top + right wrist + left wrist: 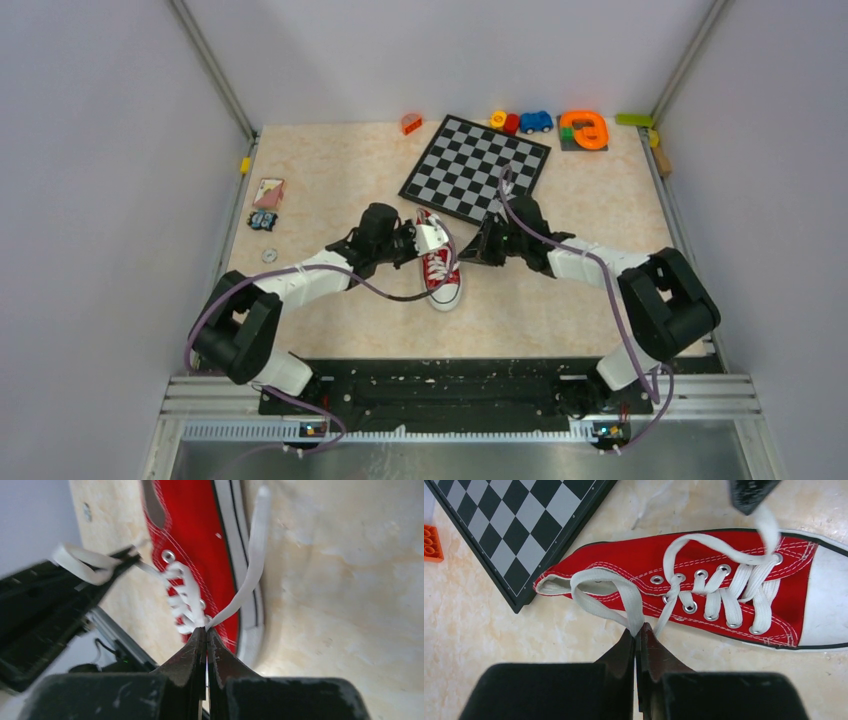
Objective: Tie the shoes
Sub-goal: Wrap the shoelace around the shoelace.
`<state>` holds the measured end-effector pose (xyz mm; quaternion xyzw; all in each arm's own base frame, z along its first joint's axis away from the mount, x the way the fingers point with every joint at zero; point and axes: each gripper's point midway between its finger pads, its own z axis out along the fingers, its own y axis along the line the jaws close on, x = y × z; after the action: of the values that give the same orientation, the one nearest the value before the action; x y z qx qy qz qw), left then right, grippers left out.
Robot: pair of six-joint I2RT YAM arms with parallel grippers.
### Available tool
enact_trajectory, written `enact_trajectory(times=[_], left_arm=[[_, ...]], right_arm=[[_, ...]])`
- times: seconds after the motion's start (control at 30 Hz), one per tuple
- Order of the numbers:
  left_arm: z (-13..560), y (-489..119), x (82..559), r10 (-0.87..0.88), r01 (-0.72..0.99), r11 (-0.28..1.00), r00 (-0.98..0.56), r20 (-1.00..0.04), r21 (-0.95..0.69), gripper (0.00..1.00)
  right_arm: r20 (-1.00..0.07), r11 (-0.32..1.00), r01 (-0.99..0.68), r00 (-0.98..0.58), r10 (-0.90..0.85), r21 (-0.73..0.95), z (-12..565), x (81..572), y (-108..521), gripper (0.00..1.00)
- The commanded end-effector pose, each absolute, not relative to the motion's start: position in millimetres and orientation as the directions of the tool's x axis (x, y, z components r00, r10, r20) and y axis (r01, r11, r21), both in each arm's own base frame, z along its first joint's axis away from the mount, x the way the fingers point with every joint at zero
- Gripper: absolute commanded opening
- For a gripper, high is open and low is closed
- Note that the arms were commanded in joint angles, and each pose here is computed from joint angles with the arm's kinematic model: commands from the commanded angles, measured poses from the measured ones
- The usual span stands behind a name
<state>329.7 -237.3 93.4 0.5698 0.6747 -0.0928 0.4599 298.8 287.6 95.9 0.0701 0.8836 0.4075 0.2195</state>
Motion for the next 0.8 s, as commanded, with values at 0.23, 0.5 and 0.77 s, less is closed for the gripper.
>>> enact_trajectory(times=[0.23, 0.5, 0.77], left_arm=[[115.0, -246.1, 336.7, 0.661, 0.842, 0.298, 0.159, -0.733, 0.45, 0.0], [107.3, -246.4, 332.2, 0.64, 0.84, 0.314, 0.156, -0.752, 0.442, 0.0], [107.2, -249.3, 333.2, 0.631, 0.839, 0.31, 0.17, -0.757, 0.447, 0.0]], right_arm=[[-0.477, 0.686, -0.392, -0.876, -0.075, 0.612, 69.0, 234.6, 262.3, 0.09], [-0.636, 0.685, -0.538, -0.759, -0.14, 0.492, 95.1, 251.1, 256.6, 0.4], [-0.789, 0.603, -0.727, -0.563, -0.248, 0.329, 124.1, 248.2, 250.5, 0.52]])
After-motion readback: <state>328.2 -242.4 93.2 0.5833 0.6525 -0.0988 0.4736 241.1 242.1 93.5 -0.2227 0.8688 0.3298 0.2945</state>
